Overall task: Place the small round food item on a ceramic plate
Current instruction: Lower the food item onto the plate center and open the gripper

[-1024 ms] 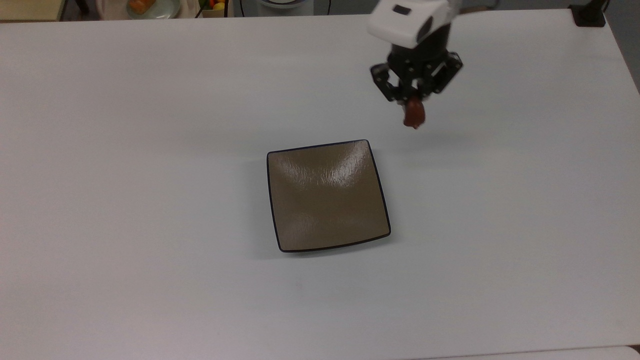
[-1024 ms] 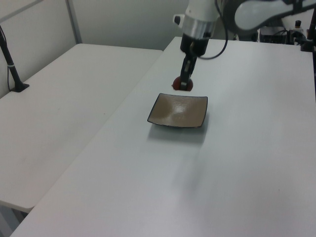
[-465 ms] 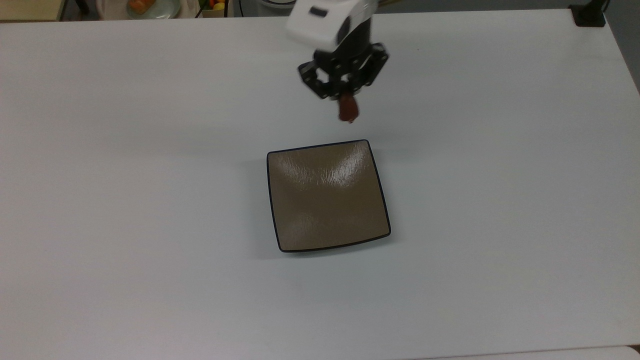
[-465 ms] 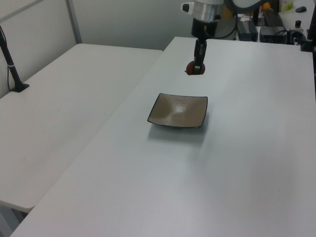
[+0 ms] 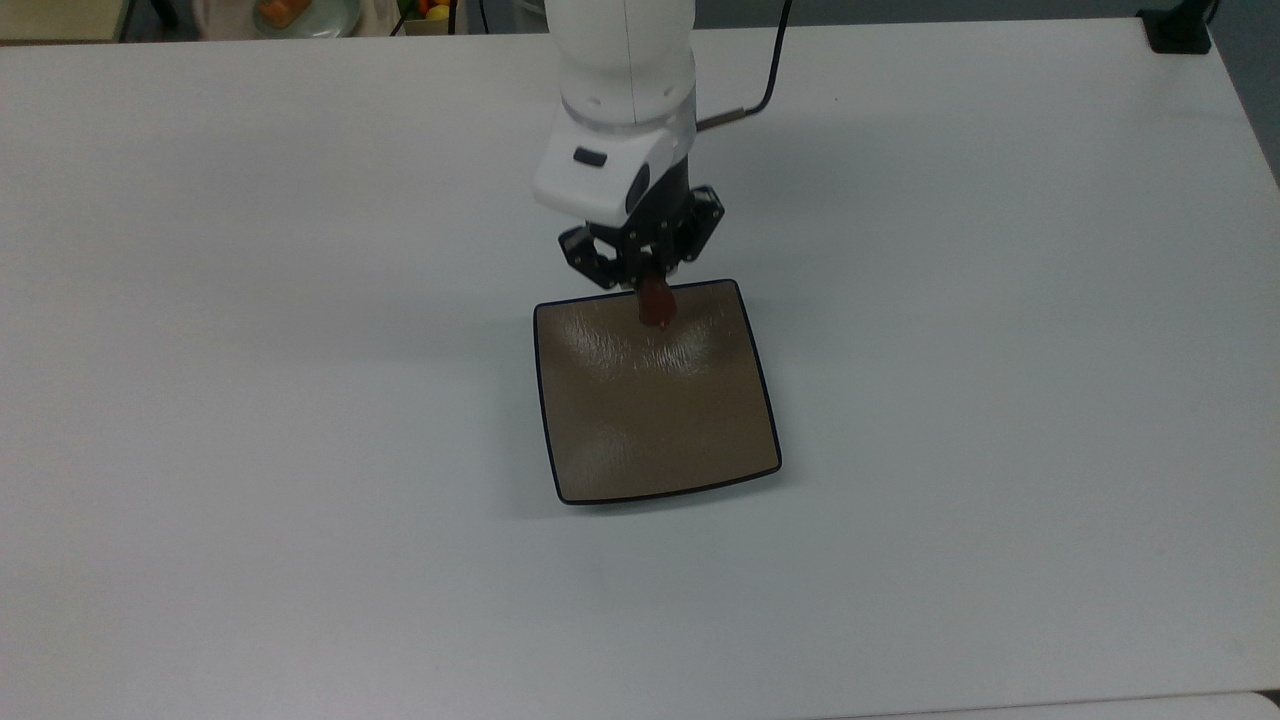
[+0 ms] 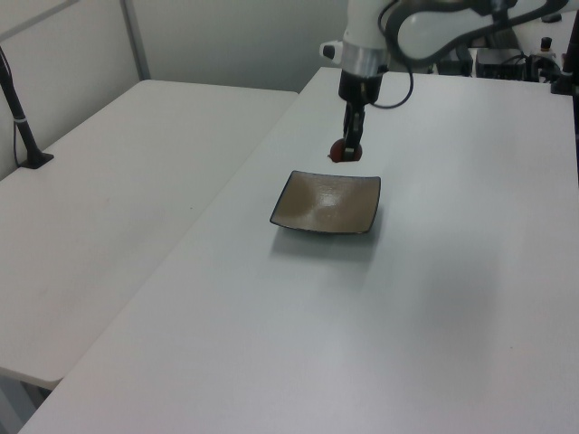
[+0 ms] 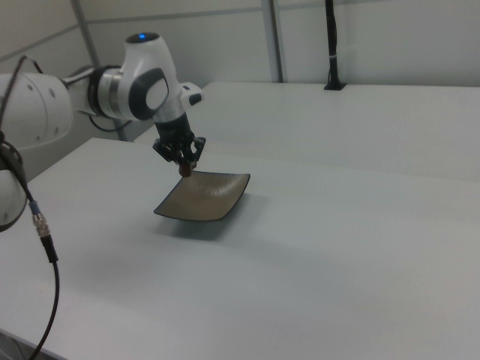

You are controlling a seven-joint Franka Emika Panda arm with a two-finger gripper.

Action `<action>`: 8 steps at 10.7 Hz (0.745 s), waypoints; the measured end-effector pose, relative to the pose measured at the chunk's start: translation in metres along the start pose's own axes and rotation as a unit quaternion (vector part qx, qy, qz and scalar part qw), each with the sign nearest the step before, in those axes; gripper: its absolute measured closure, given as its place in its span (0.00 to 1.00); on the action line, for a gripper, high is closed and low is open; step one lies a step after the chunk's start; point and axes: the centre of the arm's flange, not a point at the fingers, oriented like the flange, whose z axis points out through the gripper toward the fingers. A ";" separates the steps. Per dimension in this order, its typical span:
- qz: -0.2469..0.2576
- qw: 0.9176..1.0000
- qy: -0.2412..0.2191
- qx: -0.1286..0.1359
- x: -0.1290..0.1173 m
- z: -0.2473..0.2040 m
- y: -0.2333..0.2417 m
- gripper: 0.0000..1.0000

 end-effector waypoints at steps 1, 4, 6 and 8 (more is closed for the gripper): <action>0.001 1.000 0.010 -0.002 0.004 0.018 0.002 0.88; 0.003 1.000 0.031 -0.006 0.012 0.069 0.007 0.88; 0.001 0.999 0.047 -0.008 0.013 0.101 0.004 0.88; -0.003 0.999 0.040 -0.004 0.011 0.127 -0.004 0.88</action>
